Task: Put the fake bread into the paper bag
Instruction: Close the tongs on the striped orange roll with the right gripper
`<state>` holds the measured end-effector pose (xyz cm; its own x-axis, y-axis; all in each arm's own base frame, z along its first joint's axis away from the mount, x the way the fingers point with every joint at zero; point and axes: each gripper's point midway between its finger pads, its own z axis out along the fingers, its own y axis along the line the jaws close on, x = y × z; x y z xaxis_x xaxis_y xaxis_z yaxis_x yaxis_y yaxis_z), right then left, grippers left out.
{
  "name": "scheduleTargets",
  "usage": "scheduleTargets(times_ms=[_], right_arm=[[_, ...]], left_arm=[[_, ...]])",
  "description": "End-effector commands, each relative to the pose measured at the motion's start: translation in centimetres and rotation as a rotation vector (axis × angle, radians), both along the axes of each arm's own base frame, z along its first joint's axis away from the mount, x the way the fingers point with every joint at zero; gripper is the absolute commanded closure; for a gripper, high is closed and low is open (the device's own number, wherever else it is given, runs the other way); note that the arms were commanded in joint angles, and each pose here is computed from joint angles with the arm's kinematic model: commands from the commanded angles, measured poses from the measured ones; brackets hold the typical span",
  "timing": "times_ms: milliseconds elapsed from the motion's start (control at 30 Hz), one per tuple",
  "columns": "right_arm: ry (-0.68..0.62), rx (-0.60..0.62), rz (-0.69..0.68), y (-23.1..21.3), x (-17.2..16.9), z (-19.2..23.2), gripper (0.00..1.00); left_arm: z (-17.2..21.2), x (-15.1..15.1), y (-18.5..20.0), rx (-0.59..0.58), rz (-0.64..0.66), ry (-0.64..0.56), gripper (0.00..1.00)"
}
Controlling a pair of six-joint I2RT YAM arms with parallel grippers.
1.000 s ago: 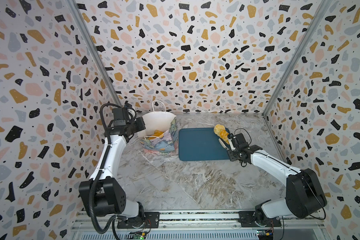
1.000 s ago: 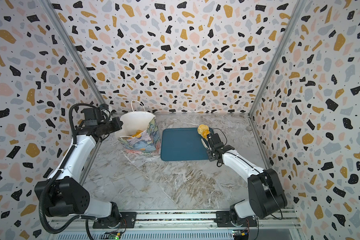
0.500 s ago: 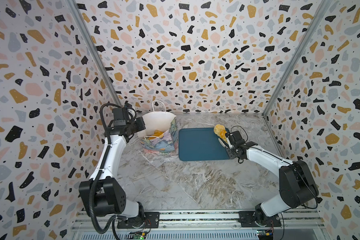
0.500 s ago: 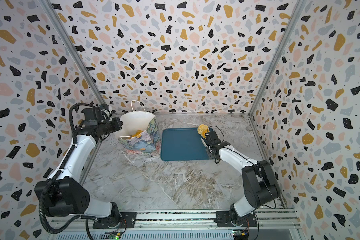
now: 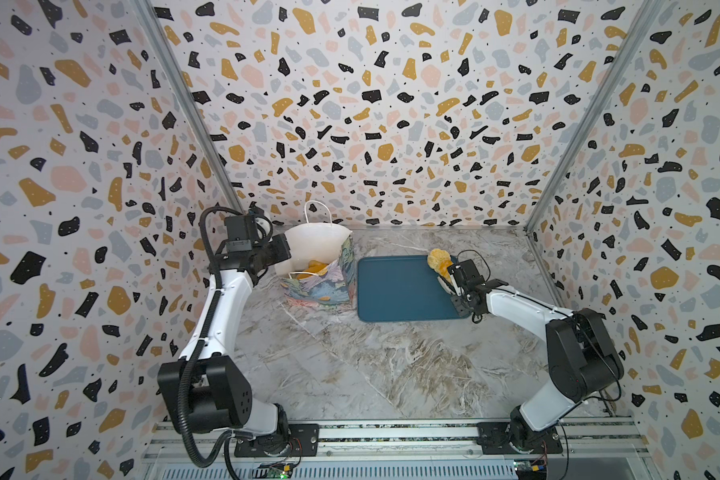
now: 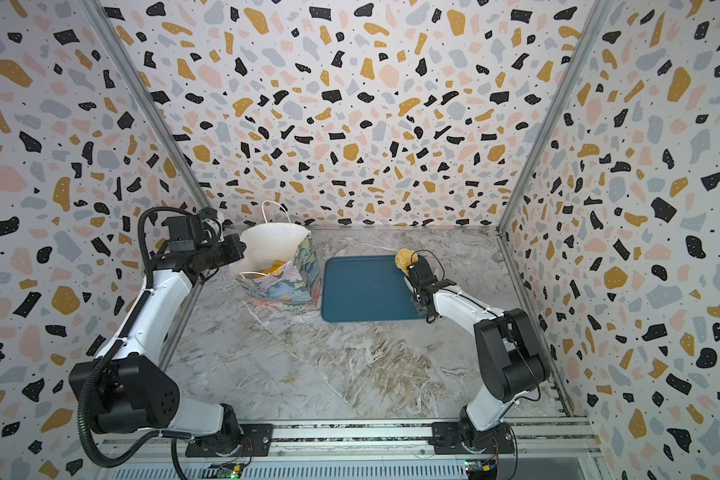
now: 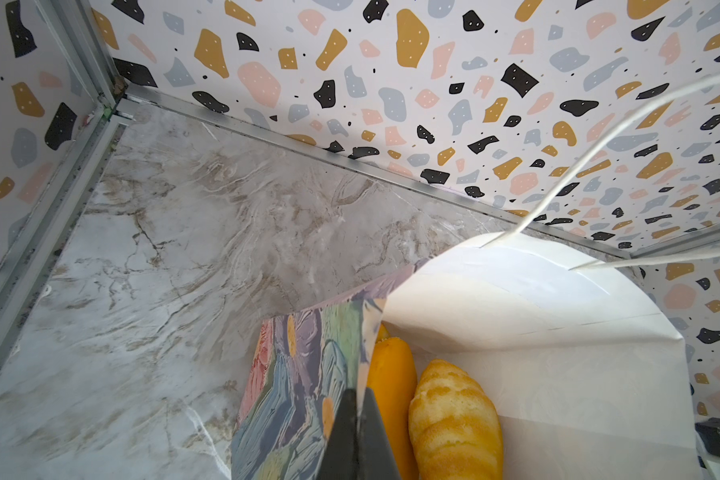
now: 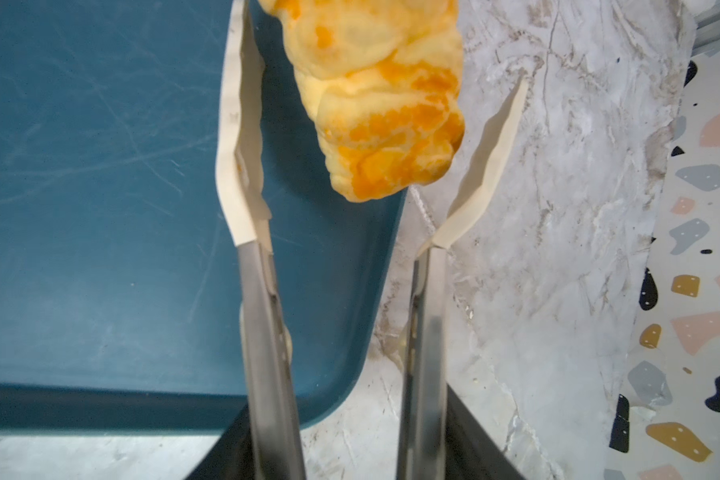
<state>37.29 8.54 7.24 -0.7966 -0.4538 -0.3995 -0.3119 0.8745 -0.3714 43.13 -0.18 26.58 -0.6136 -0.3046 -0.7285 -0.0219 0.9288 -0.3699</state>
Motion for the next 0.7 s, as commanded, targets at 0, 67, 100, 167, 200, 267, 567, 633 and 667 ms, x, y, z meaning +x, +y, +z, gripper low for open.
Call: scheduleTargets(times_ms=[0, 67, 100, 167, 200, 267, 567, 633, 667], right_arm=[[-0.058, -0.009, -0.007, -0.1, 1.4, 2.1, 0.46], [-0.058, -0.004, -0.007, 0.0, 1.4, 2.0, 0.5], [-0.059, 0.003, -0.005, 0.1, 1.4, 2.0, 0.52], [-0.055, 0.008, -0.01, 0.1, 1.3, 1.8, 0.58], [-0.054, 0.011, -0.012, 0.1, 1.2, 1.6, 0.6], [-0.053, 0.018, -0.022, 0.1, 1.1, 1.4, 0.64], [-0.046, 0.064, -0.048, 0.0, -0.5, 0.4, 0.74], [-0.048, 0.076, -0.054, 0.0, -0.8, 0.4, 0.76], [-0.05, 0.084, -0.058, 0.0, -1.0, 0.5, 0.76]], left_arm=[[0.6, -0.1, -0.2, 0.001, -0.006, -0.025, 1.0], [0.5, -0.1, -0.2, 0.001, -0.005, -0.024, 1.0], [0.5, -0.1, -0.2, 0.0, -0.006, -0.023, 1.0], [0.6, -0.1, -0.2, 0.0, -0.006, -0.025, 1.0], [0.6, -0.1, -0.3, 0.0, -0.007, -0.026, 1.0], [0.5, -0.1, -0.2, 0.002, -0.004, -0.024, 1.0], [0.6, -0.2, -0.2, 0.001, -0.005, -0.025, 1.0], [0.6, -0.1, -0.2, 0.001, -0.006, -0.026, 1.0], [0.6, -0.1, -0.2, 0.001, -0.006, -0.026, 1.0]])
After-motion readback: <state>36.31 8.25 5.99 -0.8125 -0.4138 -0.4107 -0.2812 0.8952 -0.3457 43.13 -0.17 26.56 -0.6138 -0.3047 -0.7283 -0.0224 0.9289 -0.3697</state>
